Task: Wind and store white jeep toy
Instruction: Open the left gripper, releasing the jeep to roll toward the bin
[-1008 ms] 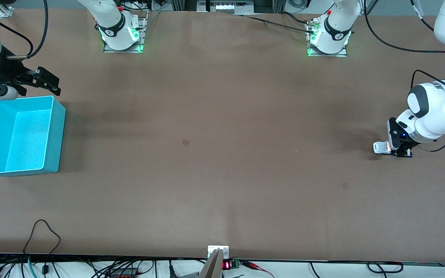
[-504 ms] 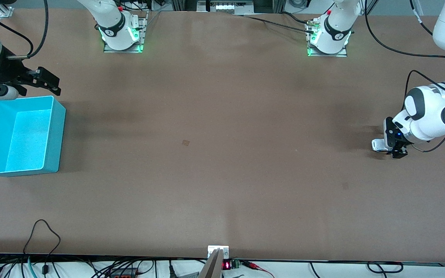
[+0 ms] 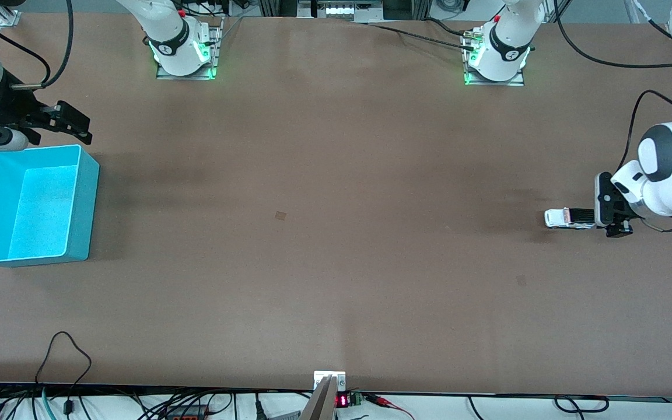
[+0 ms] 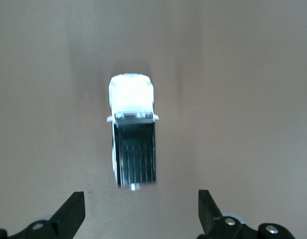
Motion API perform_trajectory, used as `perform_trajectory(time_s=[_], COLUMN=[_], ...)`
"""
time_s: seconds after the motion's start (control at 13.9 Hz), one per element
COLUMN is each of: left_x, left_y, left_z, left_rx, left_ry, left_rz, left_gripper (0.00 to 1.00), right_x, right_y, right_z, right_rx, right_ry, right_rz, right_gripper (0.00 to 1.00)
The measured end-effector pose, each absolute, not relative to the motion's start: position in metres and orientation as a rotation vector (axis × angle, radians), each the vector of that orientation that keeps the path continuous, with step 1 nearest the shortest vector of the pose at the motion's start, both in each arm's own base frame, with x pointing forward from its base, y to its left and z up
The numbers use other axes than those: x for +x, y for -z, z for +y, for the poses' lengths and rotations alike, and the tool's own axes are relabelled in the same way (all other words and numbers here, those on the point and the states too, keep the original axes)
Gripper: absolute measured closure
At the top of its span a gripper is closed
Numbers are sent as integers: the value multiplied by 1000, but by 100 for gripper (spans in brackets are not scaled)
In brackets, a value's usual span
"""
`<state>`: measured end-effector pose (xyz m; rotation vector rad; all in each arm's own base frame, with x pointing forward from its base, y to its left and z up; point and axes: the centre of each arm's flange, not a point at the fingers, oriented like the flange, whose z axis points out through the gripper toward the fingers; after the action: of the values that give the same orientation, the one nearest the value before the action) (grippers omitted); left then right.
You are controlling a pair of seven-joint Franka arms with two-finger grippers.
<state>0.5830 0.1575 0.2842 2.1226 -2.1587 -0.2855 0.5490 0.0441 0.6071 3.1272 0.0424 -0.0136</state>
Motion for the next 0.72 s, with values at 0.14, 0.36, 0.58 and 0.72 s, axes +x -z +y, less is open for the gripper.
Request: perform_trajectory(time_s=[0.14,0.36,0.58,0.72], left_x=[591,607,616,616], left_y=[-316,-365,-403,-423], left_z=[138,97,53,19], left_rx=[2159,2253,2403,2499], left_ry=[343,404,443,472], left_rz=[-2071,-1933,-1756,-1629], left_gripper=[0,0,0,0], right_x=[549,549,548,547], right_y=[-607,-607,-606,-606], right_z=[44,44,44,44], right_rx=[3127,3127,3127,3126], right_ry=[14,14,24,39], right_rz=[43,42,42,42], right_gripper=[0,0,0,0])
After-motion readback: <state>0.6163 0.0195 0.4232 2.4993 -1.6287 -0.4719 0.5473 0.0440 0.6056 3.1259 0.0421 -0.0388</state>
